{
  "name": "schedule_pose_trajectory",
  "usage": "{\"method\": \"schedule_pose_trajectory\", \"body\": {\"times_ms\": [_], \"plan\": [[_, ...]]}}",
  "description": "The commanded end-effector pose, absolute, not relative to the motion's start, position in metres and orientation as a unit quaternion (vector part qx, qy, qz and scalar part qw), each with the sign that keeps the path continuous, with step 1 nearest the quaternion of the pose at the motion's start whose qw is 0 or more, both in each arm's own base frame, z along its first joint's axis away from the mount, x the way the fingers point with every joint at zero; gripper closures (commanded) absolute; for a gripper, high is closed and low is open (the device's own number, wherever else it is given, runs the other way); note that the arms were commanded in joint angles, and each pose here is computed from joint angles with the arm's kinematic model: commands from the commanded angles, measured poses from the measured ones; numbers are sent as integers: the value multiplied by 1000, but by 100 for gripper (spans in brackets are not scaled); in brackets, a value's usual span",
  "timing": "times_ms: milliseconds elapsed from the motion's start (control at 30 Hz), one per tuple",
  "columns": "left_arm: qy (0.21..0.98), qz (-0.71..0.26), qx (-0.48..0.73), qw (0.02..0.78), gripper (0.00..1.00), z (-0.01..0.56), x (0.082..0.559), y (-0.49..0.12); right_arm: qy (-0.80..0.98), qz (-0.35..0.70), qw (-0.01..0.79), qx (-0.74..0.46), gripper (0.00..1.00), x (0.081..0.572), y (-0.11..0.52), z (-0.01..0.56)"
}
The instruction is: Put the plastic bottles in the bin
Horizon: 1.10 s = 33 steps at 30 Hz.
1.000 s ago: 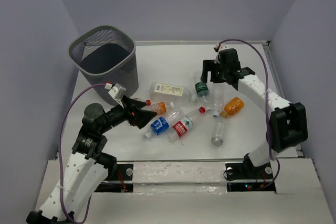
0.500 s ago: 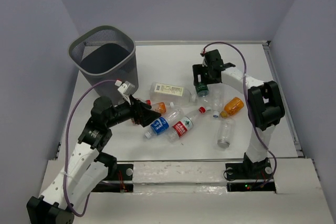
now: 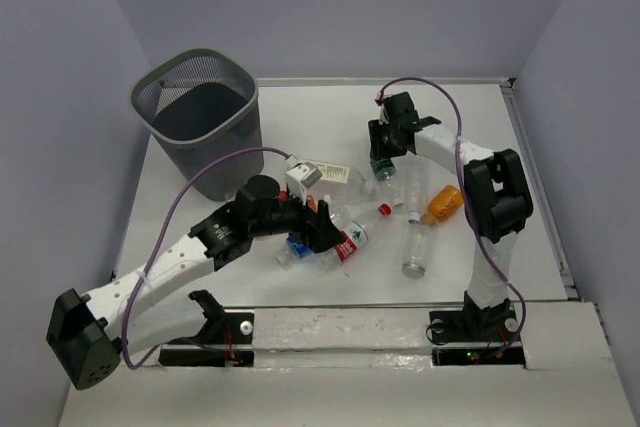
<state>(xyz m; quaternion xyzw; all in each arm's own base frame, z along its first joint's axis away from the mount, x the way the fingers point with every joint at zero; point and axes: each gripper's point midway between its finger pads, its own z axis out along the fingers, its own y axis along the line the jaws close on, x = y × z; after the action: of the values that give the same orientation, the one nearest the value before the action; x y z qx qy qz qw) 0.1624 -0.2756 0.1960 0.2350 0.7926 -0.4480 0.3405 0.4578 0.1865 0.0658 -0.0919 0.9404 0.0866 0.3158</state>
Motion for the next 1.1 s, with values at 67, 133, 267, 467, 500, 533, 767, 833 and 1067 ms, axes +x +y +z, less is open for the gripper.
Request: {"method": "schedule_pose_trajectory", "body": {"times_ms": [67, 133, 267, 467, 500, 533, 767, 833, 1067], "plan": [[829, -287, 229, 422, 1, 194, 196, -284, 903, 101, 408, -87, 59, 465, 187, 153], [835, -249, 238, 431, 1, 185, 201, -288, 887, 118, 439, -85, 61, 459, 188, 186], [832, -217, 273, 432, 1, 175, 199, -307, 862, 154, 475, -89, 62, 441, 194, 227], [827, -191, 313, 427, 1, 157, 189, -334, 818, 220, 524, -93, 63, 410, 203, 282], [826, -192, 313, 428, 1, 156, 189, -337, 813, 227, 527, -93, 63, 406, 204, 285], [825, -193, 314, 428, 1, 153, 190, -340, 810, 235, 529, -91, 63, 402, 204, 284], [838, -147, 331, 408, 6, 114, 198, -342, 776, 295, 550, -93, 63, 365, 209, 303], [842, -139, 336, 398, 7, 102, 198, -346, 766, 303, 558, -94, 63, 354, 207, 310], [851, -121, 353, 370, 16, 75, 197, -351, 741, 315, 586, -95, 63, 327, 196, 334]]}}
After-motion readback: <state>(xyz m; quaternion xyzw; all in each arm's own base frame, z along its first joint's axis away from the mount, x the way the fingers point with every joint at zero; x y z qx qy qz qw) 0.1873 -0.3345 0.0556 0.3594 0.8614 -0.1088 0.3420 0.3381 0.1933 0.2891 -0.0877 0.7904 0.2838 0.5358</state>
